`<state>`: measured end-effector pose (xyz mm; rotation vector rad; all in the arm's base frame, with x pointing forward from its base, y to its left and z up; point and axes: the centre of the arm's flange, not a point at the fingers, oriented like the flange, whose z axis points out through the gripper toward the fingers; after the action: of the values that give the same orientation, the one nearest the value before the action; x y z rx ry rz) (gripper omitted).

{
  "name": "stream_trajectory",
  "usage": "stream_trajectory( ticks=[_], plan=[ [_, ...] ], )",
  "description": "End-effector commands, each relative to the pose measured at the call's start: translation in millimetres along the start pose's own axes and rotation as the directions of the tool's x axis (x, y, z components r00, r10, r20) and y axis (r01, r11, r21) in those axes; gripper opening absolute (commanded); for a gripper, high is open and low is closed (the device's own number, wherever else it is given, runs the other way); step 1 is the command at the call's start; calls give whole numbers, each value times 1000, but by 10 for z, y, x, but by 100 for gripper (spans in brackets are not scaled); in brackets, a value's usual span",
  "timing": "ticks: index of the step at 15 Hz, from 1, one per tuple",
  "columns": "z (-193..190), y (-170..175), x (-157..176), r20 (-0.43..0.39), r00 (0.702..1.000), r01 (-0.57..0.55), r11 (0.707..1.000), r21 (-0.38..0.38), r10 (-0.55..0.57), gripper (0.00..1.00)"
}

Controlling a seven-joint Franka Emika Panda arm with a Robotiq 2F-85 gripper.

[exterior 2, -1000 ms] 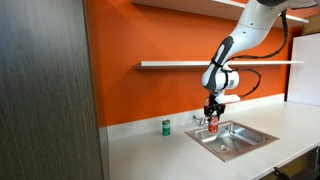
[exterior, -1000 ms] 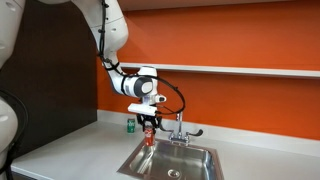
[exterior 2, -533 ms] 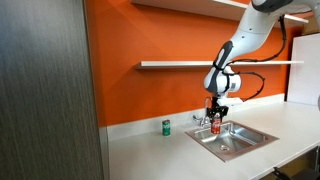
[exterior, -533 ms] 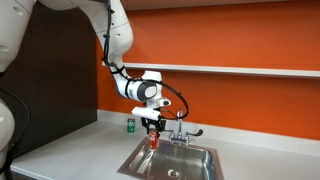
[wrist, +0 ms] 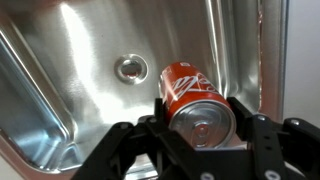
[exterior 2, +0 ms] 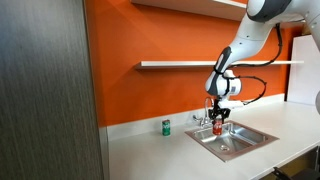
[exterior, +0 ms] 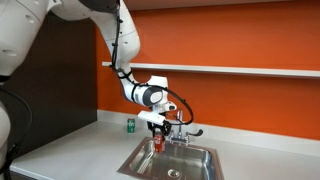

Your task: Put the orange can inside the sink

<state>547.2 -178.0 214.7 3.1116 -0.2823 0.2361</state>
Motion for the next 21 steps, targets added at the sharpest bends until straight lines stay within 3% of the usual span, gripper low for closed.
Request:
stream_trajectory(
  ticks=[1,8,21],
  plan=[
    [87,151,153,-30,998,-53,998,15,53,39],
    [414,309,94,8,995,-97,995,28,96,39],
    [893,286,-104,58,993,-105,993,47,103,39]
  ],
)
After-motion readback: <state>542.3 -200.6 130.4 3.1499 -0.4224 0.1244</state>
